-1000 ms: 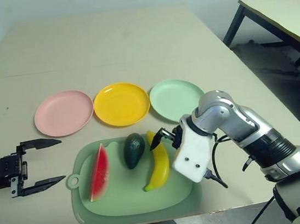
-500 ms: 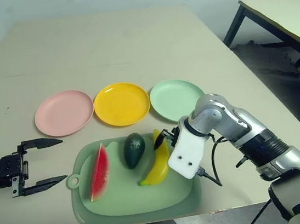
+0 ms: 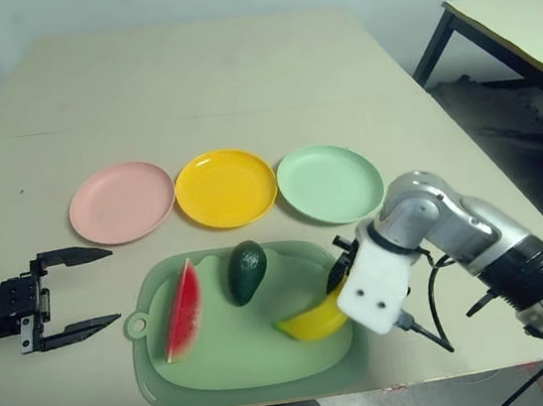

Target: Place the fruits into color-matched plates.

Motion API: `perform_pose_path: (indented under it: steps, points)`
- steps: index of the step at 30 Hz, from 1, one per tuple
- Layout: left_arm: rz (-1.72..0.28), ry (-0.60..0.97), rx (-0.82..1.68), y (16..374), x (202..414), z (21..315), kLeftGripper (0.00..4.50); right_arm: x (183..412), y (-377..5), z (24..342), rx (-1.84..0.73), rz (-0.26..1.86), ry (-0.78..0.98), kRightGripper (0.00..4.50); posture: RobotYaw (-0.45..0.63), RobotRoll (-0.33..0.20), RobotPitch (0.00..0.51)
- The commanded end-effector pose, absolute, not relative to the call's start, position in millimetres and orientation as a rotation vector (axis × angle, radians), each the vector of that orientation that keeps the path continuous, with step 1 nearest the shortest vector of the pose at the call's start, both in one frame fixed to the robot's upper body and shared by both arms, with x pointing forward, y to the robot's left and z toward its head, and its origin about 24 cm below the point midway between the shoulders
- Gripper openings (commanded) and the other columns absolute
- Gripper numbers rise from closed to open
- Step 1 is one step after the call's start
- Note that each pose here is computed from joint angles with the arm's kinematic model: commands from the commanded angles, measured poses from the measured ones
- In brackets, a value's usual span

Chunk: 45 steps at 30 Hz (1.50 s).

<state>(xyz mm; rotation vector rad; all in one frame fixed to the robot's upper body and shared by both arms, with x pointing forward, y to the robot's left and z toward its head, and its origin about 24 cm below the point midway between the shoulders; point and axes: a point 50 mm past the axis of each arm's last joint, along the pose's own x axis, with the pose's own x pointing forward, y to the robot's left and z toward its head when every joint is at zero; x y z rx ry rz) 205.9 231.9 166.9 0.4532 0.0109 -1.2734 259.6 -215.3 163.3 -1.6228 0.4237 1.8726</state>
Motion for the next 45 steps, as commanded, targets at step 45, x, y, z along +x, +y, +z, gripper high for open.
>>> perform_pose_path:
  steps: [45]
  points:
    - [-0.787,0.2,0.423,255.5,228.0,135.3,4.5,390.5,-123.0,143.7,-1.155,1.25,0.537,1.5,0.2,0.0,0.094]
